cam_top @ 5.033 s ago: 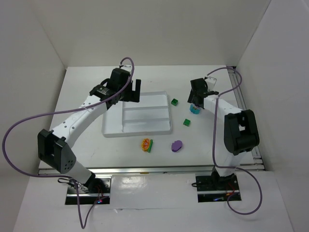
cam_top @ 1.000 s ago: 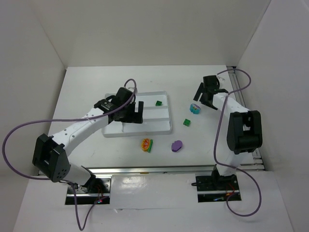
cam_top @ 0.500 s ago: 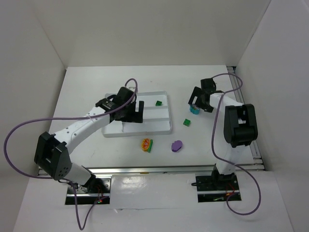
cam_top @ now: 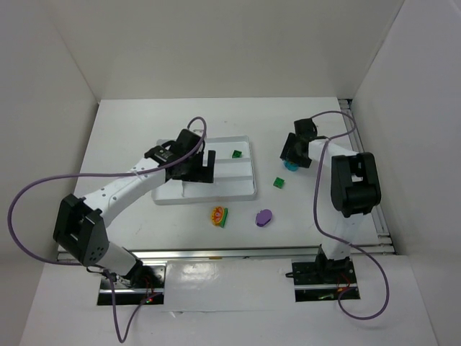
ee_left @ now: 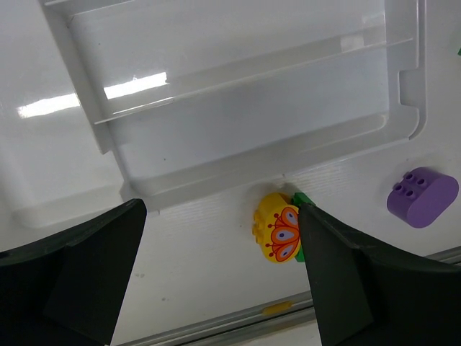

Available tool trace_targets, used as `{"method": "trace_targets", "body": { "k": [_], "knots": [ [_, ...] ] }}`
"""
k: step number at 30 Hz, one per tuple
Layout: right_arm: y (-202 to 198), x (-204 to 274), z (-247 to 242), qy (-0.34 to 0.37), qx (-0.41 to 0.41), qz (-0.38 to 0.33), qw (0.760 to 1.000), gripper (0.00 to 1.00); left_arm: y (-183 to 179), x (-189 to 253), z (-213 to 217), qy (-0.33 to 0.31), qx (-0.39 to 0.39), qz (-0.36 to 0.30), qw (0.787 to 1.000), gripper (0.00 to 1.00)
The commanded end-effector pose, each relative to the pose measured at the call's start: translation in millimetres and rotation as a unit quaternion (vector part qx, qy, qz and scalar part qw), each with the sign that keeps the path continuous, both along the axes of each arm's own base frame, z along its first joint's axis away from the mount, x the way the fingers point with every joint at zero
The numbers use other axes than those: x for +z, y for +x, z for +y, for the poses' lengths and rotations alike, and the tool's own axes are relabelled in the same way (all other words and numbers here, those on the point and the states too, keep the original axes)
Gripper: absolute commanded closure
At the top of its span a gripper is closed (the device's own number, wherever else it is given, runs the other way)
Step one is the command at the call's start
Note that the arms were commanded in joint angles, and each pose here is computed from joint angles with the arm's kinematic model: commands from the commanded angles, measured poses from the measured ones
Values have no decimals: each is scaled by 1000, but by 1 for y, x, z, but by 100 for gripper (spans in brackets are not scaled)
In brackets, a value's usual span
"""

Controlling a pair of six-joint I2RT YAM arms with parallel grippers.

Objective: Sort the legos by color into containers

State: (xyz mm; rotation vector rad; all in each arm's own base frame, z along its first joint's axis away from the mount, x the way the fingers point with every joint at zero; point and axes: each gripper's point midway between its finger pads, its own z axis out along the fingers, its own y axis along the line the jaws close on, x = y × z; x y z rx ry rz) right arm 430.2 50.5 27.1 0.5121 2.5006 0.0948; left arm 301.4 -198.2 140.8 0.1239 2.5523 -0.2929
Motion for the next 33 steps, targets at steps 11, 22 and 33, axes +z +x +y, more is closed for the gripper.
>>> {"method": "trace_targets", "body": {
  "k": [11, 22, 33],
  "knots": [
    [13, 67, 23, -7, 23, -74, 997, 52, 18, 18, -8, 0, -5, -29, 1000, 0],
    [-7, 116, 158, 7, 187, -123, 975, 52, 31, 33, 55, 31, 160, -47, 986, 2],
    [-12, 88, 236, 18, 265, -103, 959, 47, 24, 49, 83, 5, 197, -64, 978, 2]
  ]
}}
